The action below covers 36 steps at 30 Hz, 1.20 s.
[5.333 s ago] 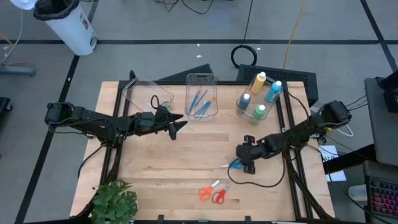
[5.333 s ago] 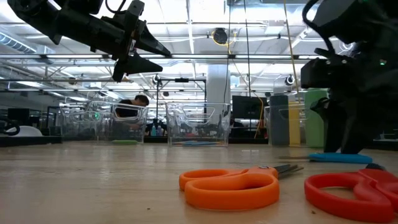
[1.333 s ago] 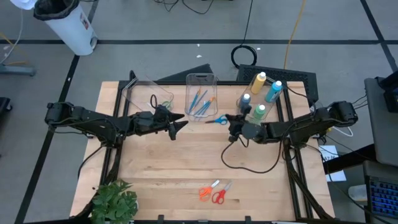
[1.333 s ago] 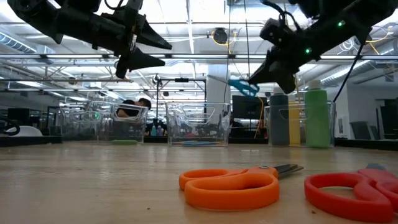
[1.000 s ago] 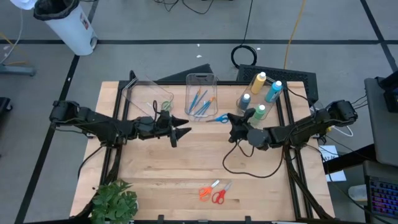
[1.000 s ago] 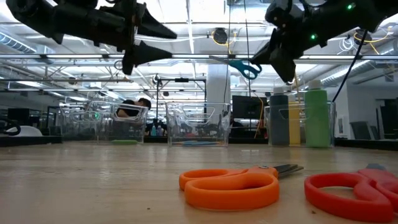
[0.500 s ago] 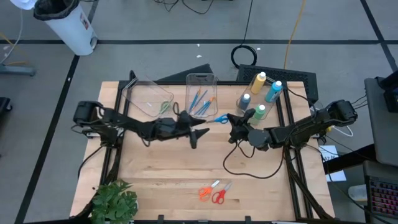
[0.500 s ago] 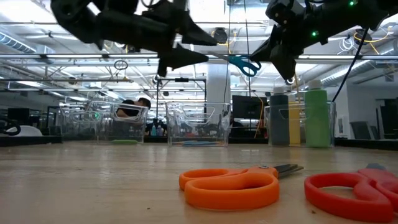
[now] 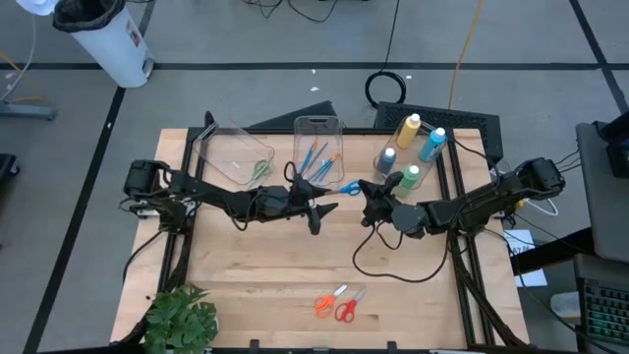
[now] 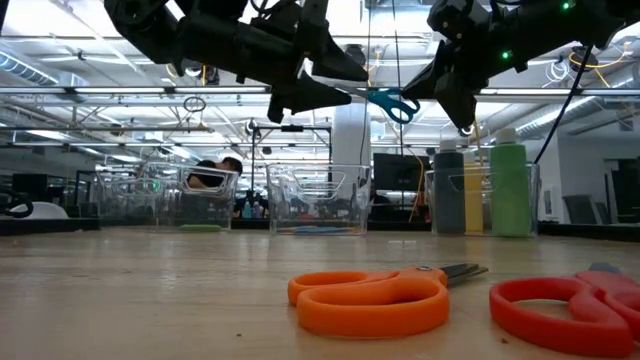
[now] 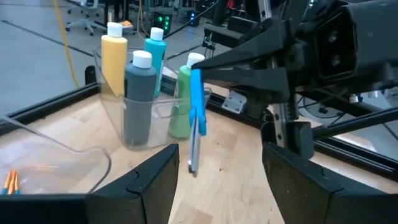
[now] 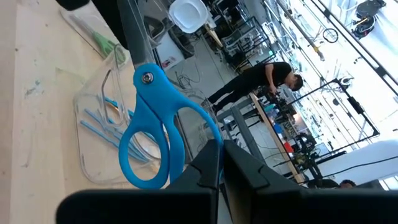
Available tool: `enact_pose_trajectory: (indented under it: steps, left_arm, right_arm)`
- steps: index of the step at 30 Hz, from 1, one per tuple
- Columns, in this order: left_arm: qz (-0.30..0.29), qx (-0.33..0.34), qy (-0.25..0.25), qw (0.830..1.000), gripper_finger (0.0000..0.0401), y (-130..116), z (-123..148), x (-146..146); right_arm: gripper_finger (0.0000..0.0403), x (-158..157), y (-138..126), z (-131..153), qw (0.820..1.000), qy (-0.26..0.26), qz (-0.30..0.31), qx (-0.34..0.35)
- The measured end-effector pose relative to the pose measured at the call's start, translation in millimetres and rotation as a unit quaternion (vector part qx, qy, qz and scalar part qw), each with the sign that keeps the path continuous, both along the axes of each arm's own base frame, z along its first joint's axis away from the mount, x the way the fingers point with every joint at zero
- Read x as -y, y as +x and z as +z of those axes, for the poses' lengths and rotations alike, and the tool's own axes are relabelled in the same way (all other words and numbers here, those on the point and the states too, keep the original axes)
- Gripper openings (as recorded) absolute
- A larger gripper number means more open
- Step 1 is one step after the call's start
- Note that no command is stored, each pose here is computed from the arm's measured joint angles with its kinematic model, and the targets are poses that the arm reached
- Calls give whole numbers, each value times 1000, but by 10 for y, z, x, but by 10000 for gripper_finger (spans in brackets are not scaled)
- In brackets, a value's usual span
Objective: Pick & Place Paint Supplies
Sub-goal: Put the blue scissors into the left transparent bin
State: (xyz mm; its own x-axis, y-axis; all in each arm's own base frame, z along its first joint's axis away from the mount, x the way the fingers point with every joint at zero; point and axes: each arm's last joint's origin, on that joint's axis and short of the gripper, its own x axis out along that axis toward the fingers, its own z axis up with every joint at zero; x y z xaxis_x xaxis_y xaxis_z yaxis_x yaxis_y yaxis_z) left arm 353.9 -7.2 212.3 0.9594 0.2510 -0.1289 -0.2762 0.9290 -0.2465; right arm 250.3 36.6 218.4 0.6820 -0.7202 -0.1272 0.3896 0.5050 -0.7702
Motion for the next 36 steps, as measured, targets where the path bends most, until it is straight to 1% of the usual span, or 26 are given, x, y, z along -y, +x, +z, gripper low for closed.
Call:
enact_pose_trajectory:
  steps: [3, 9, 15, 18, 25, 32, 34, 36]
  left_arm:
    - [11, 0, 3, 1000, 239, -1, 1, -7]
    - [3, -9, 38, 999, 239, -4, 3, 53]
    - [10, -6, 41, 999, 233, -5, 8, 65]
    - [10, -4, 39, 999, 204, -5, 11, 66]
    - [8, -3, 36, 999, 103, -5, 12, 65]
    - [10, -3, 35, 999, 24, -5, 12, 64]
    - [15, -4, 34, 999, 10, -7, 8, 59]
    - [15, -4, 34, 999, 12, -7, 8, 58]
  right_arm:
    - [0, 0, 0, 0, 1000, 0, 0, 0]
    - [0, -5, 5, -2, 1000, 9, 12, 4]
    - [0, -5, 6, 0, 1000, 8, 12, 5]
    - [0, -5, 5, -1, 1000, 7, 12, 4]
    - [0, -5, 5, -2, 1000, 7, 12, 3]
    - [0, -5, 6, -2, 1000, 6, 12, 2]
    - [0, -5, 4, -2, 1000, 5, 10, 2]
    - [0, -5, 4, -2, 1000, 6, 11, 2]
